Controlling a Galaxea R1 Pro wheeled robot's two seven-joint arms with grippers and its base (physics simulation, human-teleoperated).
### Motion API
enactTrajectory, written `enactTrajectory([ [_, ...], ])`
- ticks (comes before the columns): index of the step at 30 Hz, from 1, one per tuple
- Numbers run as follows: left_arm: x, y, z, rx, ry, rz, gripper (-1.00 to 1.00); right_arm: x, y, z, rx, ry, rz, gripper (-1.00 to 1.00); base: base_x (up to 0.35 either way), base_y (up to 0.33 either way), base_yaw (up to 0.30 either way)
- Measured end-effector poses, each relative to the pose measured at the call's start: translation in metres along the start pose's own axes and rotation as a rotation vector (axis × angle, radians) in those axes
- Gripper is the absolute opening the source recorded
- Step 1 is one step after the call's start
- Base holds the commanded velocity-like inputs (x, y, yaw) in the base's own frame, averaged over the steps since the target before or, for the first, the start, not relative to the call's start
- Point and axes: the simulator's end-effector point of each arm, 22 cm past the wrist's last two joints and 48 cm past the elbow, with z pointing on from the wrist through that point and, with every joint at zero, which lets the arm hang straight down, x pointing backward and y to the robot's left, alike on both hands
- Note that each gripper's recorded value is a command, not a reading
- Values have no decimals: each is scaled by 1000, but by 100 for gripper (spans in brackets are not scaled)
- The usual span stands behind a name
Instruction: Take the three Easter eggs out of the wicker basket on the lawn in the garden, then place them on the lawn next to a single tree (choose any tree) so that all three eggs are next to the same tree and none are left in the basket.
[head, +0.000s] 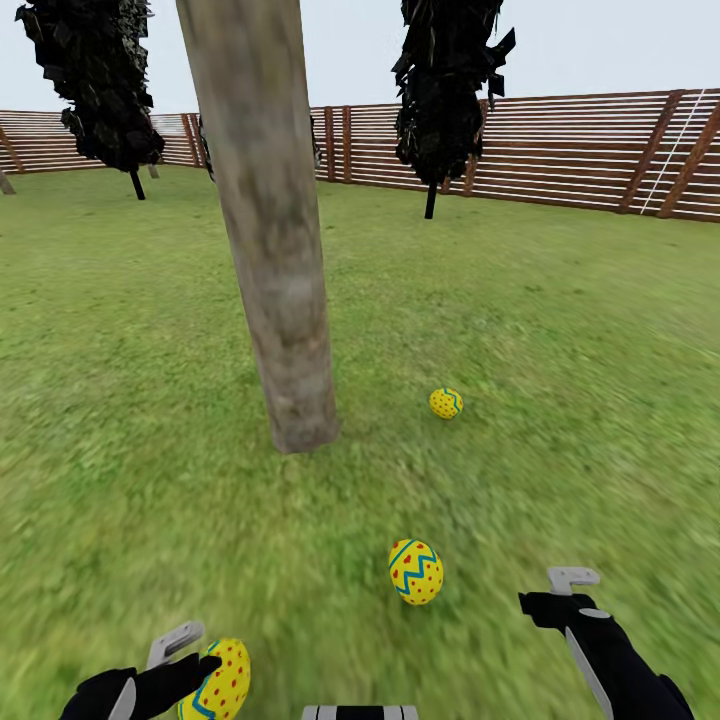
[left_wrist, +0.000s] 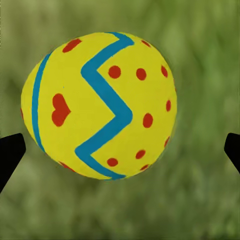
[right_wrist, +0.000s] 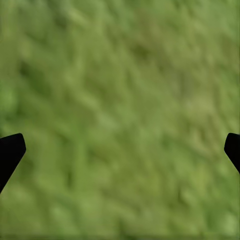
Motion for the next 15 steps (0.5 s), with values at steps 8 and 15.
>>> enactTrajectory([
  [8, -5, 1, -5, -19, -13, 5, 100, -11, -1, -7, 0, -22, 5, 100, -118, 0, 0],
  [15, -15, -2, -13, -21, -37, 8, 100, -23, -3, -15, 1, -50, 10, 100, -339, 0, 0],
])
